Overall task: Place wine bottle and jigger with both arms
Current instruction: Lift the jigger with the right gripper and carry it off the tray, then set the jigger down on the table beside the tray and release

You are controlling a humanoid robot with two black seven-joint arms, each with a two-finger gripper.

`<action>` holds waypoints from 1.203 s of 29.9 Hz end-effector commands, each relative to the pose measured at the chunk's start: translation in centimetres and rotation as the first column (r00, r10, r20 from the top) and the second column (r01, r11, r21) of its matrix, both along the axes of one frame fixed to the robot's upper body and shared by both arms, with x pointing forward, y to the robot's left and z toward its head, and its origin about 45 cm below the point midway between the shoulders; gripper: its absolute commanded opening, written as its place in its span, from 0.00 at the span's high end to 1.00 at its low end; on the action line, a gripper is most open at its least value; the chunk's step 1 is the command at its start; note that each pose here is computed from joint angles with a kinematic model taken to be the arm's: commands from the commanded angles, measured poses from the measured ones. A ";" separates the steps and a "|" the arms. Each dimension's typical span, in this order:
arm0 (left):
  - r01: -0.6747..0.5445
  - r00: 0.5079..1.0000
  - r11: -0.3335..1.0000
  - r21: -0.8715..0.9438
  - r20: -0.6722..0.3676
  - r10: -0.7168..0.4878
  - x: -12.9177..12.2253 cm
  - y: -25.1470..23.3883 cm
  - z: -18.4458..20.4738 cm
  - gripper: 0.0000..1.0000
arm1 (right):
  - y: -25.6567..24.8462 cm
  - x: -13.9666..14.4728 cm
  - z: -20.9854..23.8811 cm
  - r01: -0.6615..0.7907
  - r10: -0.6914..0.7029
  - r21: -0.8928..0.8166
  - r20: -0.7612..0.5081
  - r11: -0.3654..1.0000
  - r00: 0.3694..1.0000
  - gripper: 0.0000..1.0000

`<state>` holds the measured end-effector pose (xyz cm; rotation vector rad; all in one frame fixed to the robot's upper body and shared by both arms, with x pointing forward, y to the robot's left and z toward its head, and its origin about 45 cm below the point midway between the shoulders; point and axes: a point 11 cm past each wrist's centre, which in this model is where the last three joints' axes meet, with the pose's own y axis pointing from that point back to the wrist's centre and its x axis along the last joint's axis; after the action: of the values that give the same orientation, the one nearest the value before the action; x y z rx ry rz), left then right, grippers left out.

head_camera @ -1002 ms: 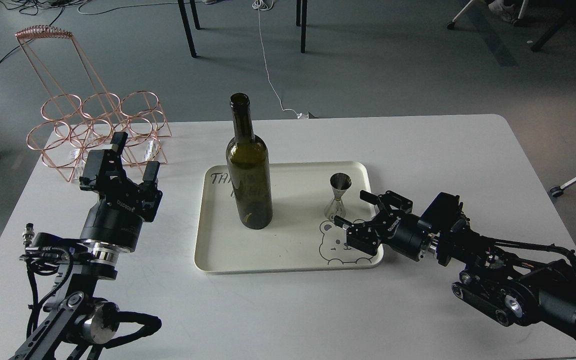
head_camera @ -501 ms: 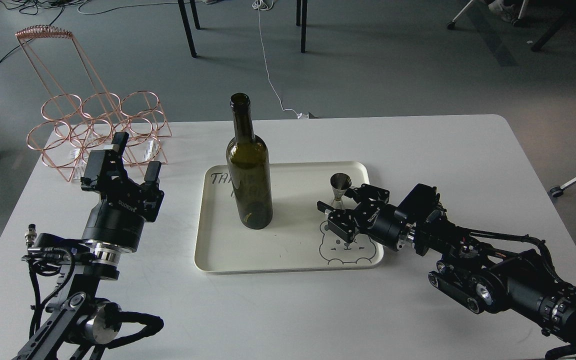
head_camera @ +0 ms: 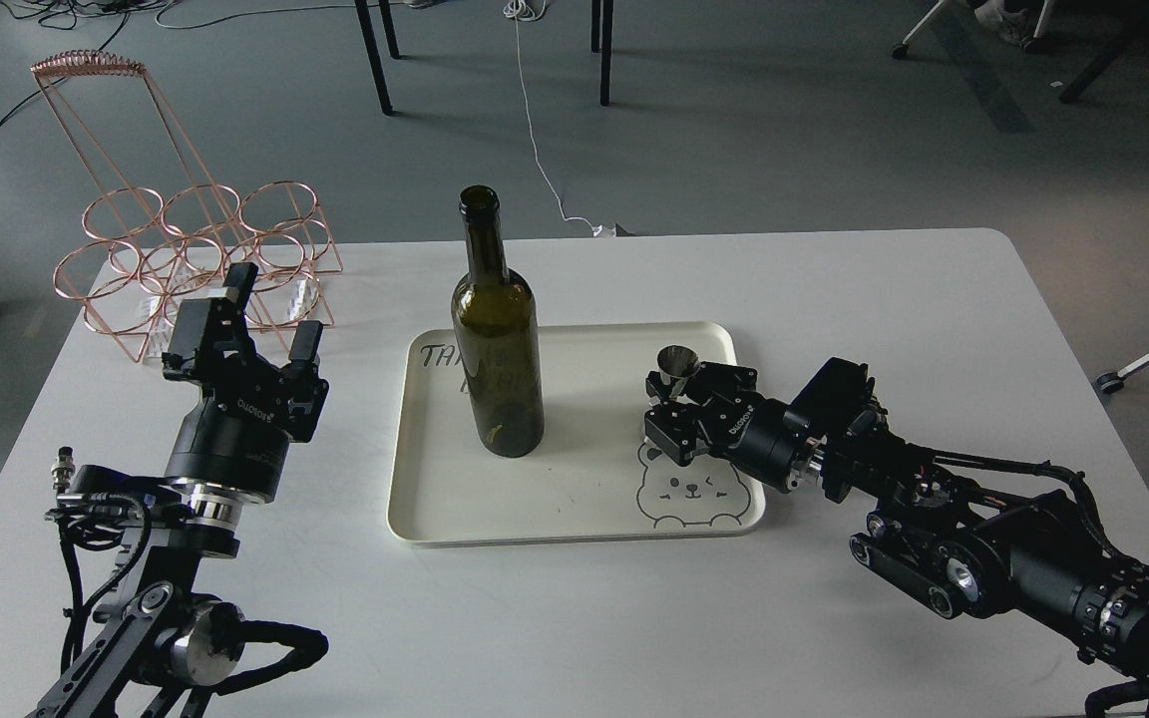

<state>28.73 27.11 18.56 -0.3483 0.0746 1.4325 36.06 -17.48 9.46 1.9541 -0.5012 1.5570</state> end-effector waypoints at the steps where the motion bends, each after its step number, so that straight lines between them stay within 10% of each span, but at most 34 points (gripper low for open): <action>1: 0.000 1.000 1.000 -0.001 0.001 0.000 0.0 0.0 0.0 0.02 | -1.3 0.8 1.6 0.028 -0.029 0.027 0.030 0.999 0.999 0.90; 20: 0.015 1.000 1.000 0.002 -0.003 -0.015 -0.1 -0.5 -0.1 0.02 | -21.7 0.1 2.5 0.505 -0.505 -0.022 0.000 0.863 0.863 0.89; 36: 0.018 1.000 1.000 0.001 -0.003 -0.018 -0.1 -0.6 -0.1 0.02 | -22.6 -1.0 0.8 0.512 -0.515 -0.082 -0.022 0.855 0.857 0.81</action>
<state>28.66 26.53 18.42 -0.3429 0.0788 1.4155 35.24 -40.06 10.44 1.6121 -0.8653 1.1692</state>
